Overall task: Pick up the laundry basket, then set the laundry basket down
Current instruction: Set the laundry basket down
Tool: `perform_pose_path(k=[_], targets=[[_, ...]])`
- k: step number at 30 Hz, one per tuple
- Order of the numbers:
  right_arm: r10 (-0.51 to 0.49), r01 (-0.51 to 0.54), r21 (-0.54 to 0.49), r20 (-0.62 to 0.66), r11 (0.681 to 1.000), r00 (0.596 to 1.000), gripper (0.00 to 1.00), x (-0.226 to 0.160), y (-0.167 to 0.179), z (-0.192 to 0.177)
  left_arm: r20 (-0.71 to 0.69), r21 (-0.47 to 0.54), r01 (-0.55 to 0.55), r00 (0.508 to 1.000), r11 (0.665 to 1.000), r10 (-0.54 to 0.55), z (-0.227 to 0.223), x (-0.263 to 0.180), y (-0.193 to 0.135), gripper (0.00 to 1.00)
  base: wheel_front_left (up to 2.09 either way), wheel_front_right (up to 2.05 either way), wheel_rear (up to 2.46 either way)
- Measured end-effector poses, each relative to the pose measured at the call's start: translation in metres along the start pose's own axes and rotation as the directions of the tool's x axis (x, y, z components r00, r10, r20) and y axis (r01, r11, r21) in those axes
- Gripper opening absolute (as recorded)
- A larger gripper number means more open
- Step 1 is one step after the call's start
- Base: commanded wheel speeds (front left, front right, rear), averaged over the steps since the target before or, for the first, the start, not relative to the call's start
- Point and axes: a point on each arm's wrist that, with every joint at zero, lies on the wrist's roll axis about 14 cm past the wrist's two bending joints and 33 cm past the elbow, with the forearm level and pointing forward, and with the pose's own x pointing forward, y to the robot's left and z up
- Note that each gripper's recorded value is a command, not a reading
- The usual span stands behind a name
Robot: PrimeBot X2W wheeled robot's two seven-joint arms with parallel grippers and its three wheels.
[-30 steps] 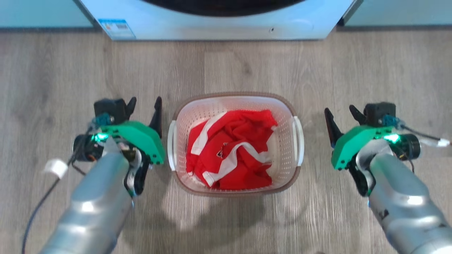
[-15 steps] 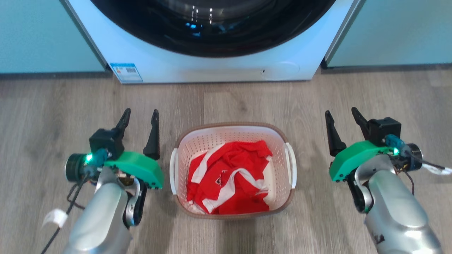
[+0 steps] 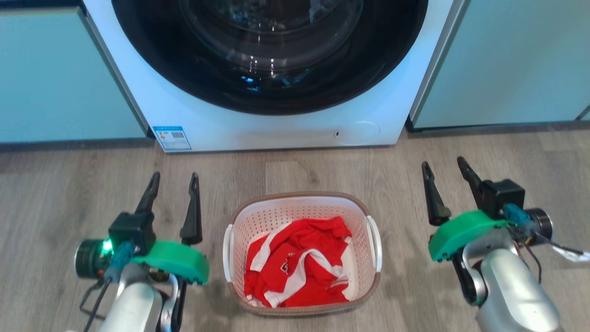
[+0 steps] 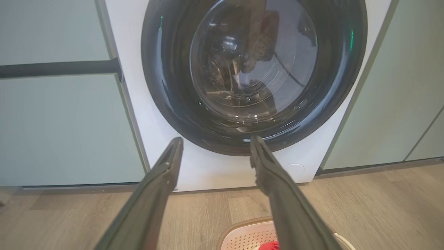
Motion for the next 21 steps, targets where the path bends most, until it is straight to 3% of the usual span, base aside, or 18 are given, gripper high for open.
perform_pose_path(k=[21], targets=[[-0.068, 0.068, -0.029, -0.009, 0.997, 0.998, 1.00, -0.054, -0.009, 0.008, -0.030, 0.021, -0.028, 0.999, 0.999, 0.028, 0.003, -0.051, 0.001, 1.00, 0.00, 0.00, 0.00]])
